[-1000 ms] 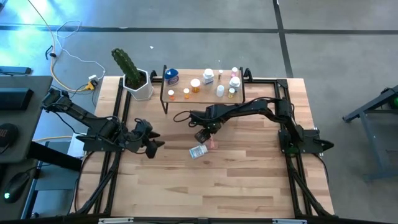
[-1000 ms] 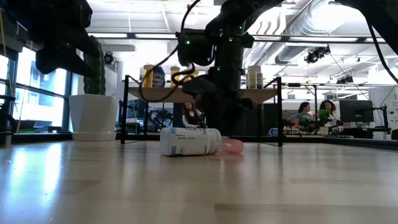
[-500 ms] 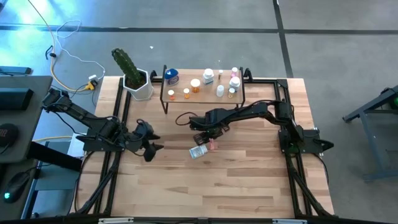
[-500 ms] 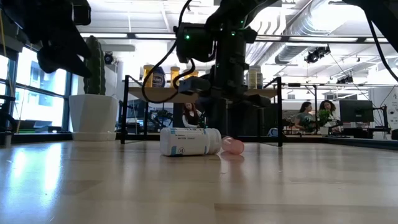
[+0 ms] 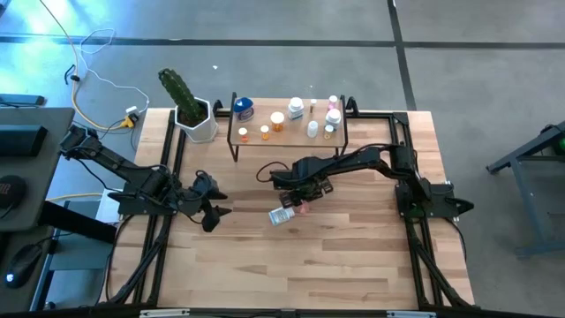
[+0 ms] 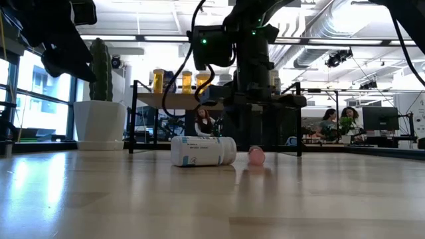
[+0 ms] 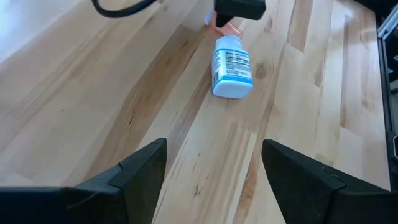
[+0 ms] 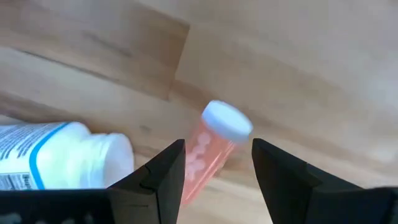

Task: Pick and place medicine bottles onto shelf by color
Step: Put the pink pill bottle on the shelf

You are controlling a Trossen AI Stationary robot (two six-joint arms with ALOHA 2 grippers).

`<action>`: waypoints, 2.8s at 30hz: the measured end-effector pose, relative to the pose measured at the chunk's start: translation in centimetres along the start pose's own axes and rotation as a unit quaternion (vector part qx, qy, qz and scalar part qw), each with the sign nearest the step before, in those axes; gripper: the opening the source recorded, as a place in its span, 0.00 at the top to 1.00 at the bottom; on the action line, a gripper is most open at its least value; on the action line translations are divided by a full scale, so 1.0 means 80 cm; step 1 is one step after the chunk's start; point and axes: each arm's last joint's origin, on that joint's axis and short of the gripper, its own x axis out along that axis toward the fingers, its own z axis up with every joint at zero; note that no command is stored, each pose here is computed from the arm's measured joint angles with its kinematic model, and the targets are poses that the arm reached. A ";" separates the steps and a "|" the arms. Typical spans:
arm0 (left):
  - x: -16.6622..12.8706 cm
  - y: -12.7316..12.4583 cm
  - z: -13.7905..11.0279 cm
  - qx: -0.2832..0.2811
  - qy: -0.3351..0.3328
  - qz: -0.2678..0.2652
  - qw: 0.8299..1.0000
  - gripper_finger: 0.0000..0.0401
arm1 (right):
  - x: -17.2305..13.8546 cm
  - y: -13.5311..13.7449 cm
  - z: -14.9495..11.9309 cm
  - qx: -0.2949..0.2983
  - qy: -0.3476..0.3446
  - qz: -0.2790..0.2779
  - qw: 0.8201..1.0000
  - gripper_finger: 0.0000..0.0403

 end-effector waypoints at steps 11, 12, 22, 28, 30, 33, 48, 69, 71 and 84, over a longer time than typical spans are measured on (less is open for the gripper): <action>0.000 0.000 0.000 0.017 0.000 0.000 1.000 0.37 | 0.005 0.006 -0.003 0.024 -0.005 0.014 1.000 0.56; 0.000 0.000 0.000 0.018 0.000 0.000 1.000 0.37 | 0.007 0.006 -0.001 0.025 -0.005 0.015 1.000 0.56; 0.000 0.000 0.000 0.022 0.000 0.000 1.000 0.37 | 0.020 0.007 0.001 0.021 -0.004 0.005 1.000 0.62; 0.000 0.000 0.000 0.023 0.004 -0.003 1.000 0.37 | 0.021 0.008 0.000 -0.005 -0.004 0.006 1.000 0.79; 0.000 0.000 0.000 0.022 0.007 -0.006 1.000 0.37 | 0.019 0.009 -0.001 -0.013 -0.009 0.006 1.000 0.83; 0.002 0.002 0.002 0.015 0.013 -0.008 1.000 0.37 | 0.011 0.009 -0.006 -0.024 -0.027 0.008 0.999 0.84; 0.009 0.007 0.035 0.020 -0.017 -0.079 0.997 0.37 | -0.104 0.020 -0.048 -0.097 -0.176 0.165 0.966 0.81; 0.003 0.032 0.113 -0.067 -0.220 -0.161 0.960 0.37 | -0.237 0.015 -0.011 -0.309 -0.399 0.390 0.770 0.81; 0.002 0.034 0.118 -0.071 -0.238 -0.163 0.955 0.37 | -0.244 0.012 -0.001 -0.326 -0.403 0.410 0.750 0.81; 0.001 0.048 0.142 -0.119 -0.328 -0.146 0.926 0.37 | -0.260 -0.015 0.051 -0.355 -0.394 0.464 0.709 0.81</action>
